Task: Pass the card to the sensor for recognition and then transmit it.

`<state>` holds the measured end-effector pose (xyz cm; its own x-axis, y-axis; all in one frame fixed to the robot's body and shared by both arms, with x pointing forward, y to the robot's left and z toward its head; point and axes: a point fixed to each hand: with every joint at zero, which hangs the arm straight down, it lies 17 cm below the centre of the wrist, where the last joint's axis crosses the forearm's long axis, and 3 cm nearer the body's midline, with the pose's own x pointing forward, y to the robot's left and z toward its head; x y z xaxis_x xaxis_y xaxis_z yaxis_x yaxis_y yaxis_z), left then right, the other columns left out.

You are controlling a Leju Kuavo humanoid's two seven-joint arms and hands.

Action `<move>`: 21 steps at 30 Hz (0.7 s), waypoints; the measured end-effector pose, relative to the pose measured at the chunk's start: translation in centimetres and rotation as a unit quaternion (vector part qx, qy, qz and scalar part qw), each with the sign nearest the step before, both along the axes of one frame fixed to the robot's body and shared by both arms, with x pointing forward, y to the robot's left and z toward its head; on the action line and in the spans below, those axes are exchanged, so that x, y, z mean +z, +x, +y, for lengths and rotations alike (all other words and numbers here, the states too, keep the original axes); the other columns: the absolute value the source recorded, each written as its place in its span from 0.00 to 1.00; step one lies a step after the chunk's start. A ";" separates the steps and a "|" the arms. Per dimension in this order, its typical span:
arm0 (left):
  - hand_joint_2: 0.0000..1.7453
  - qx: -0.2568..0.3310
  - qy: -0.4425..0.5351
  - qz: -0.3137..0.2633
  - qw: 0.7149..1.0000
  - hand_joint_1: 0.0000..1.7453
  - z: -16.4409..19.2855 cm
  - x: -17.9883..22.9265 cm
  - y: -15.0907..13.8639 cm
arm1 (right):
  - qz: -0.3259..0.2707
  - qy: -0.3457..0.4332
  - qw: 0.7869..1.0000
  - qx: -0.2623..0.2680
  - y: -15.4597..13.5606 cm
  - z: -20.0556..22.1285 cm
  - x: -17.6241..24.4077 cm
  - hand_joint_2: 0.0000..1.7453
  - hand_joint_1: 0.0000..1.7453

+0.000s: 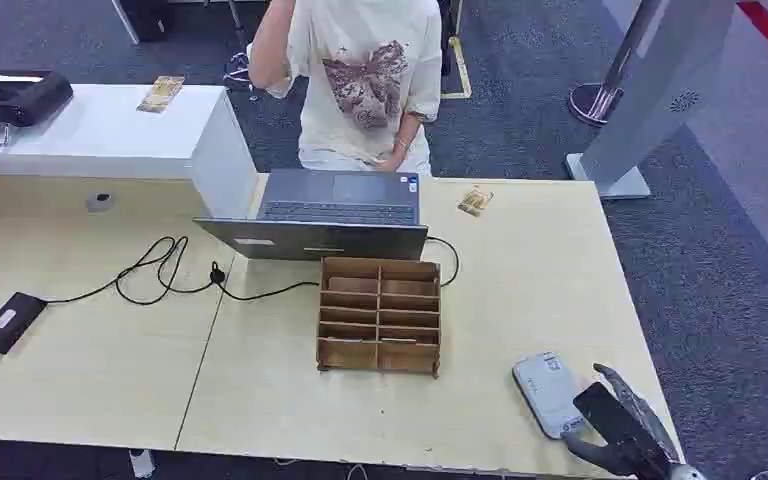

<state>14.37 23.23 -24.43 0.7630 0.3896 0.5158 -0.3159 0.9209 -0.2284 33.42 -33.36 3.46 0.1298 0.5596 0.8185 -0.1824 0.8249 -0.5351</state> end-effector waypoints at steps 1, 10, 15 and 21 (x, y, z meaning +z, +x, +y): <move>0.00 0.000 0.000 0.000 1.000 0.00 0.0 0.0 0.0 | 0.004 0.004 1.000 0.002 -0.1 0.0 -0.1 1.00 0.00; 0.00 0.000 -0.002 -0.002 1.000 0.00 0.0 0.1 0.0 | 0.027 0.034 0.999 0.029 -1.2 0.3 -0.4 1.00 0.00; 0.00 0.000 -0.002 -0.004 1.000 0.00 0.0 0.1 0.2 | 0.036 0.044 0.997 0.049 -2.0 0.8 -0.3 1.00 0.00; 0.00 -0.001 -0.002 -0.006 1.000 0.00 0.0 0.1 0.3 | 0.044 0.075 0.994 0.073 -3.1 1.7 0.2 1.00 0.00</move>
